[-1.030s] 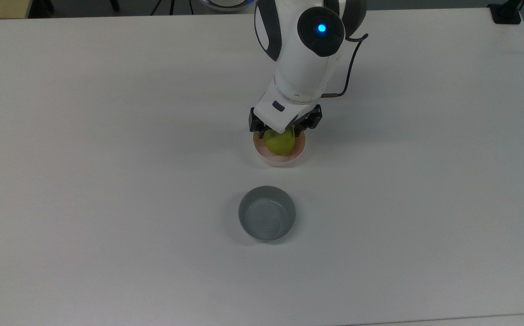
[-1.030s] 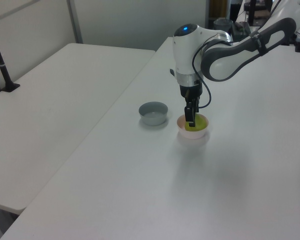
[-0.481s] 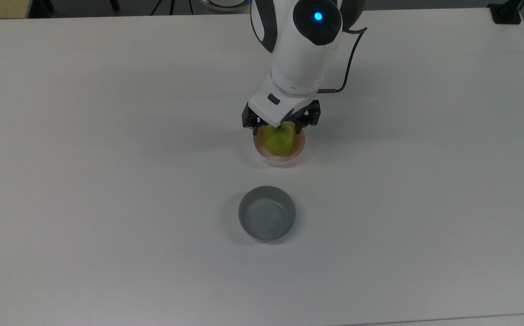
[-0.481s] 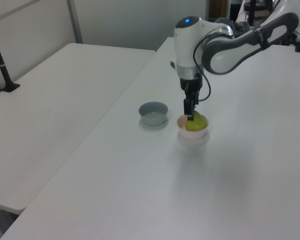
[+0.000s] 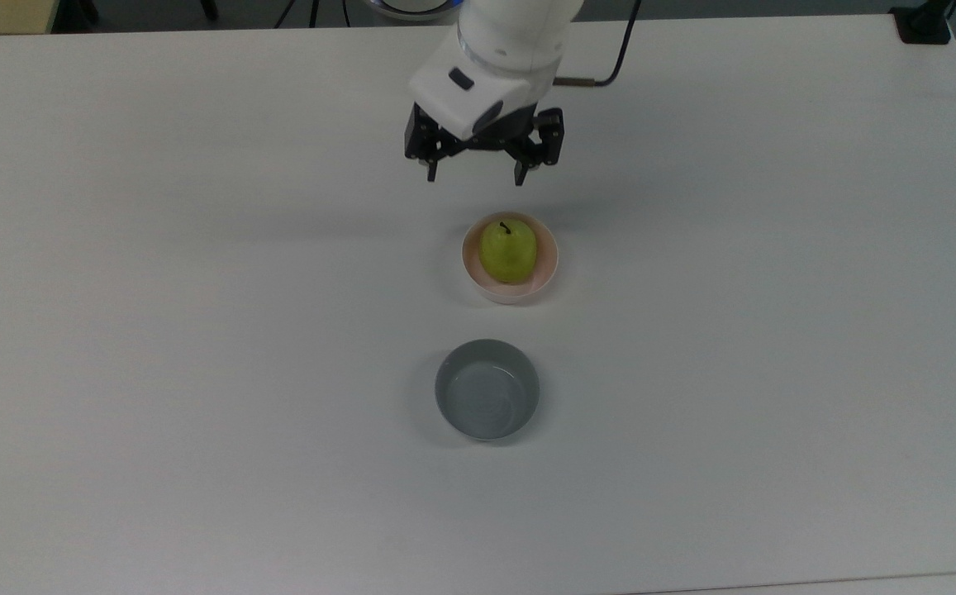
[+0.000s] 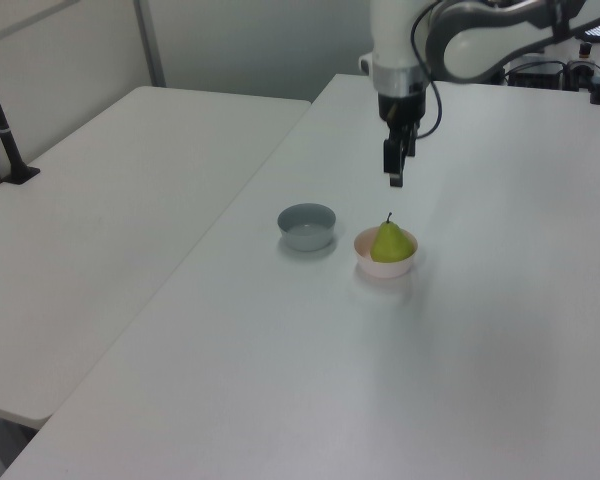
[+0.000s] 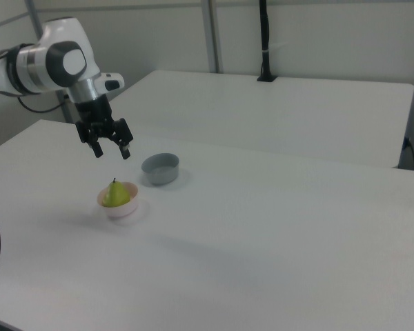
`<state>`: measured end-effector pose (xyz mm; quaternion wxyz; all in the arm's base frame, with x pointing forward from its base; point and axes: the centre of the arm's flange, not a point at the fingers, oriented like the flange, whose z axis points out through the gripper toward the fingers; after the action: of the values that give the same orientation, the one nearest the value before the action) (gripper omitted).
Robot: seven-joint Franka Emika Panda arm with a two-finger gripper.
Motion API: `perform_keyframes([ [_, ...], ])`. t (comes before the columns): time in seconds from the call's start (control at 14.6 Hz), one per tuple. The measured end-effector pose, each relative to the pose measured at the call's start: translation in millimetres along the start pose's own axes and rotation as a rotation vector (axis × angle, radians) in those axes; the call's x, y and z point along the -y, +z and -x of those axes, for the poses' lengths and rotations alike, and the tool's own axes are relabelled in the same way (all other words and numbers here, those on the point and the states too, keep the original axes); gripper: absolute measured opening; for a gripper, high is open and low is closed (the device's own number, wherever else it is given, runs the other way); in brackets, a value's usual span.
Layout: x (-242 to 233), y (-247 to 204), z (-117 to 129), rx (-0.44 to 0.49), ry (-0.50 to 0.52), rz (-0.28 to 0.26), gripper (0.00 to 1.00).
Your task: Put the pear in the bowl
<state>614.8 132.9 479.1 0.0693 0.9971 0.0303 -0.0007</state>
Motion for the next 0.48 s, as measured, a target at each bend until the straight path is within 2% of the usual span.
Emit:
perform_keyframes([
  [0.14, -17, -28, 10, 0.014, 0.000, 0.005, 1.00],
  [0.27, -39, -49, 14, 0.017, -0.016, -0.031, 1.00],
  [0.48, -97, -63, 21, 0.021, -0.003, -0.056, 1.00],
])
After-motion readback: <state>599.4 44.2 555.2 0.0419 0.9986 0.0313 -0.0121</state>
